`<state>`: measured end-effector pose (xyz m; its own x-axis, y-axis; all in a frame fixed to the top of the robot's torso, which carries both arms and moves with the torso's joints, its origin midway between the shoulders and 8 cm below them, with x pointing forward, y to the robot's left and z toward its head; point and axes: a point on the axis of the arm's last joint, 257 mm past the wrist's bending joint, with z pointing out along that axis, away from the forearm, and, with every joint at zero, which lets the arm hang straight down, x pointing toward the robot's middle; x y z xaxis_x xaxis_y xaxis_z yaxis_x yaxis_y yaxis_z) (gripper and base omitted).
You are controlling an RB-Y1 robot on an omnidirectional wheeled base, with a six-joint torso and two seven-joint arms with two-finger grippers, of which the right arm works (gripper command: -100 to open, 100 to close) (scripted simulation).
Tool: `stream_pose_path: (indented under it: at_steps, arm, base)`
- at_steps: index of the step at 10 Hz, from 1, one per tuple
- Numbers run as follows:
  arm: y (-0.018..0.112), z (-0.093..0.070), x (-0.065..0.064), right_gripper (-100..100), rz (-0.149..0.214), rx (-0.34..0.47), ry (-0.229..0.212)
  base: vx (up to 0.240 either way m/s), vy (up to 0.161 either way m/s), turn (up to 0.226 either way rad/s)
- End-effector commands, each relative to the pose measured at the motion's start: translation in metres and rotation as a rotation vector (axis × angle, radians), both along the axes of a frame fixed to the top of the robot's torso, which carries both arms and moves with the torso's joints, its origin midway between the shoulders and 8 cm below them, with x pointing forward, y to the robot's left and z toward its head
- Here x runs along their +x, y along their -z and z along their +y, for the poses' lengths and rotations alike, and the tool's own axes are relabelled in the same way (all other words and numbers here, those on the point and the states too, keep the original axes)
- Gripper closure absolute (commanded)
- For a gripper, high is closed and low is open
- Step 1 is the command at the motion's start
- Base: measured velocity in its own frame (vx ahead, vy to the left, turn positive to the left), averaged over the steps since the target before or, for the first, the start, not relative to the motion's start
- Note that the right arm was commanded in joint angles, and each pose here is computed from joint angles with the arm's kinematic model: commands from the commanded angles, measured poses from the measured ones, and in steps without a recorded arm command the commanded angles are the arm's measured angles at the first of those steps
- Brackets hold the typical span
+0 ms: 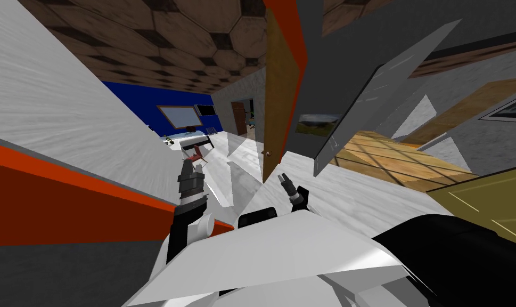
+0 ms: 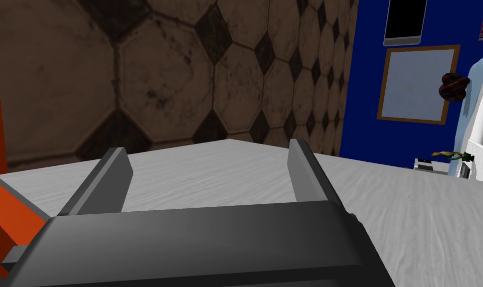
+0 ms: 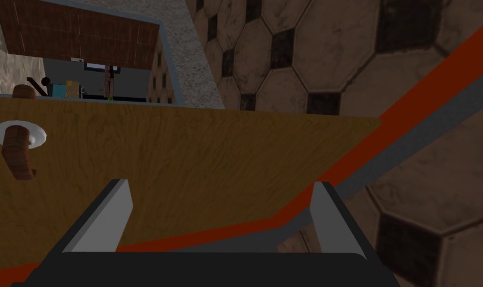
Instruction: Push the door open
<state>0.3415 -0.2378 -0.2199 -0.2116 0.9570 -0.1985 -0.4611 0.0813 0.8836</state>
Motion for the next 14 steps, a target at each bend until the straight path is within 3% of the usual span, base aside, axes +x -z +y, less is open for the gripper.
stream_pose_path:
  at_steps: [1,10,14]
  arm:
    - [0.008,0.0,-0.002,-100,0.012,-0.005,-0.014]
    - [0.052,-0.004,-0.022,-100,0.084,-0.031,-0.089]
    - [0.078,-0.008,-0.038,-100,0.135,-0.043,-0.138]
  base:
    - [0.107,-0.029,0.003]
    - [0.099,-0.02,0.003]
    - [0.145,-0.039,0.004]
